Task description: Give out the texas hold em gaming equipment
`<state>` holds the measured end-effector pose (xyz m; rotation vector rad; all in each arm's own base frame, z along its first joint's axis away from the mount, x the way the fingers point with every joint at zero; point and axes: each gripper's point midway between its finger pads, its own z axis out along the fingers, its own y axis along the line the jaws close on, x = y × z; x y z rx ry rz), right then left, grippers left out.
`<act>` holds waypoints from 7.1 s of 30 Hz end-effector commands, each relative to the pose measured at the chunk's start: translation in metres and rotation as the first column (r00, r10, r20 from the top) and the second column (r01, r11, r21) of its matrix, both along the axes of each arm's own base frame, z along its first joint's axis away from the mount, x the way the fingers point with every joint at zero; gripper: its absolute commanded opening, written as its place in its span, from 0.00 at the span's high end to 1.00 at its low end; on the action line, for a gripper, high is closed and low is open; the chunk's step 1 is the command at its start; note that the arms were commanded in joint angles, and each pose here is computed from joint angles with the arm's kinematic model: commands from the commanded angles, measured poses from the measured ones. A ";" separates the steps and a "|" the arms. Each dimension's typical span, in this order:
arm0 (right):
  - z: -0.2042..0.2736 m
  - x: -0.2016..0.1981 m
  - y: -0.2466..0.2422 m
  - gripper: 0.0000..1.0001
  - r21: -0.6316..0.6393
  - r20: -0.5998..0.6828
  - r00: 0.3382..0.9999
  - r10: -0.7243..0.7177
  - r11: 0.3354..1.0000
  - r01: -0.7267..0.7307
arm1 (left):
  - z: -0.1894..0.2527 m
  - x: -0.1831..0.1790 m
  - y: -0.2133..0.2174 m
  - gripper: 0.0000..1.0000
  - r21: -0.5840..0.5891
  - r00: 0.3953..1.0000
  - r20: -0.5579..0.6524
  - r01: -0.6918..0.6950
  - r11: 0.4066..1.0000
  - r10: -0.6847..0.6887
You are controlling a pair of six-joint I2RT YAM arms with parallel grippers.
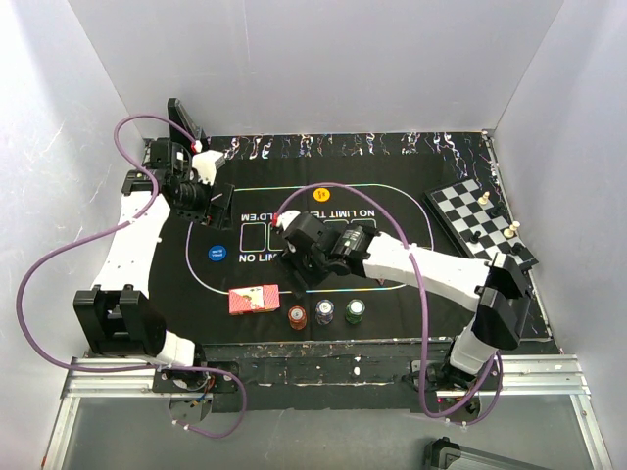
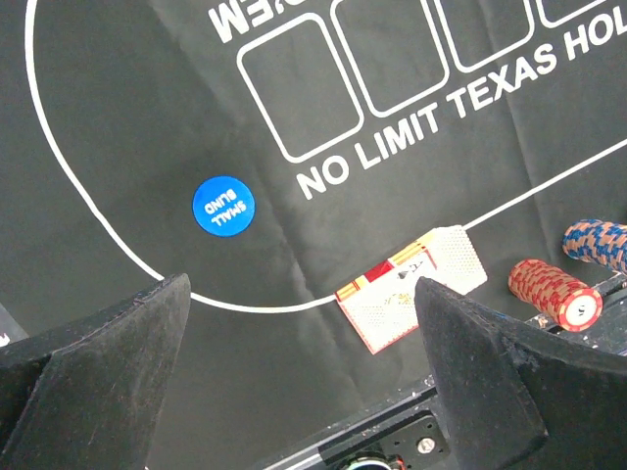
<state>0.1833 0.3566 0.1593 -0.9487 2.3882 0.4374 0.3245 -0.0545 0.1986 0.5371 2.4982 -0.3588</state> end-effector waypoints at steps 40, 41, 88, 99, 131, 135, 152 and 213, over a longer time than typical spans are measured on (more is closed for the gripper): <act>-0.101 -0.064 0.029 0.27 -0.119 -0.138 0.963 0.230 0.962 -0.247 | 0.021 -0.024 0.017 0.00 0.054 0.993 0.052 -0.110 0.992 0.107; -0.101 -0.064 0.029 0.29 -0.121 -0.135 0.963 0.232 0.961 -0.248 | 0.022 -0.025 0.017 0.00 0.053 0.993 0.051 -0.111 0.992 0.108; -0.074 -0.061 0.032 0.60 -0.118 -0.061 0.972 0.226 0.965 -0.232 | 0.012 -0.036 0.017 0.00 0.064 0.995 0.062 -0.086 0.994 0.082; -0.049 -0.051 0.038 0.99 -0.097 -0.004 0.978 0.209 0.973 -0.209 | 0.021 -0.034 0.016 0.00 0.052 0.993 0.084 -0.087 0.995 0.082; -0.055 0.095 0.197 0.99 0.111 0.054 0.992 0.115 0.987 -0.120 | 0.027 -0.009 0.043 0.00 -0.163 0.972 0.049 -0.218 0.962 0.229; -0.061 0.102 0.206 0.99 0.153 0.041 0.994 0.097 0.983 -0.103 | 0.025 -0.004 0.053 0.00 -0.167 0.964 0.043 -0.254 0.953 0.264; -0.107 0.114 0.226 0.82 0.213 -0.024 0.998 0.052 0.976 -0.046 | 0.017 -0.002 0.051 0.00 -0.220 0.968 -0.008 -0.245 0.944 0.249; -0.099 -0.052 0.028 0.11 -0.092 -0.152 0.955 0.255 0.958 -0.270 | 0.040 -0.035 0.069 0.00 -0.140 0.957 0.056 -0.275 0.951 0.285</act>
